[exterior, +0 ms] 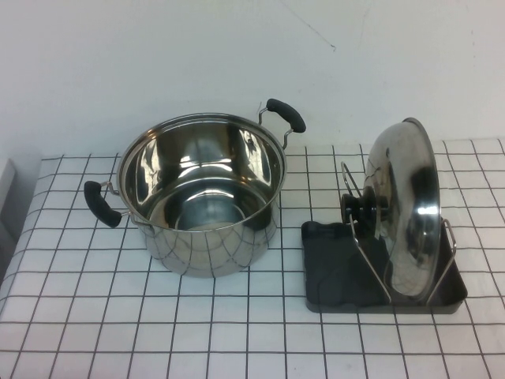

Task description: Put pot lid on rack

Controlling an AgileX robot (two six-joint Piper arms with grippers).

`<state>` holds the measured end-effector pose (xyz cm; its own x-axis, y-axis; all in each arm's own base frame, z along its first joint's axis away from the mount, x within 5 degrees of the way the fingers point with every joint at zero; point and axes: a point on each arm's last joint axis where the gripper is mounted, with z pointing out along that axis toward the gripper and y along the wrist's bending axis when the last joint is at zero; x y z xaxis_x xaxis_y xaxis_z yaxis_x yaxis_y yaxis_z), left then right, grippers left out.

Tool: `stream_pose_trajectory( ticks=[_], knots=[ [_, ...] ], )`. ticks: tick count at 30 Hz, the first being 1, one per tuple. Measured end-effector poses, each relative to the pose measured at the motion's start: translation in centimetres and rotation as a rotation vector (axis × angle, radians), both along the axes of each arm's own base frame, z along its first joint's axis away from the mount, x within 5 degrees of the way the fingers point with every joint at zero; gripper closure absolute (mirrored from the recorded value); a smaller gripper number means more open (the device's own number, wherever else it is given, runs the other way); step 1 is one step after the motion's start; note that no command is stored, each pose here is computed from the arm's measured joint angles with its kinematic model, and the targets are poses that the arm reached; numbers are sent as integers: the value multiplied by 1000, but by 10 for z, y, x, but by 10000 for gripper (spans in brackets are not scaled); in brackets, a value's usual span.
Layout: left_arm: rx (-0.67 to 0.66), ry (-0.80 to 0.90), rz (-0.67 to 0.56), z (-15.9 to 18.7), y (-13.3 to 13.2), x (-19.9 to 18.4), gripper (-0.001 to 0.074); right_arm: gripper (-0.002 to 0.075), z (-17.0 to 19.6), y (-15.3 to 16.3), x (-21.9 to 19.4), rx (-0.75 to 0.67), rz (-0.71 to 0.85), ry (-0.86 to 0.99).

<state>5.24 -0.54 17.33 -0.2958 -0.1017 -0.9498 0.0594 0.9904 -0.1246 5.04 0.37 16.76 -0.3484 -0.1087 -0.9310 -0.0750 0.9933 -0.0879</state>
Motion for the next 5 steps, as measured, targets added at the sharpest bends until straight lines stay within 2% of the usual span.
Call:
stream_pose_trajectory(
  ticks=[5],
  knots=[
    [2, 0, -1, 0, 0, 0, 737, 727, 0, 0, 0, 0, 0, 0]
  ],
)
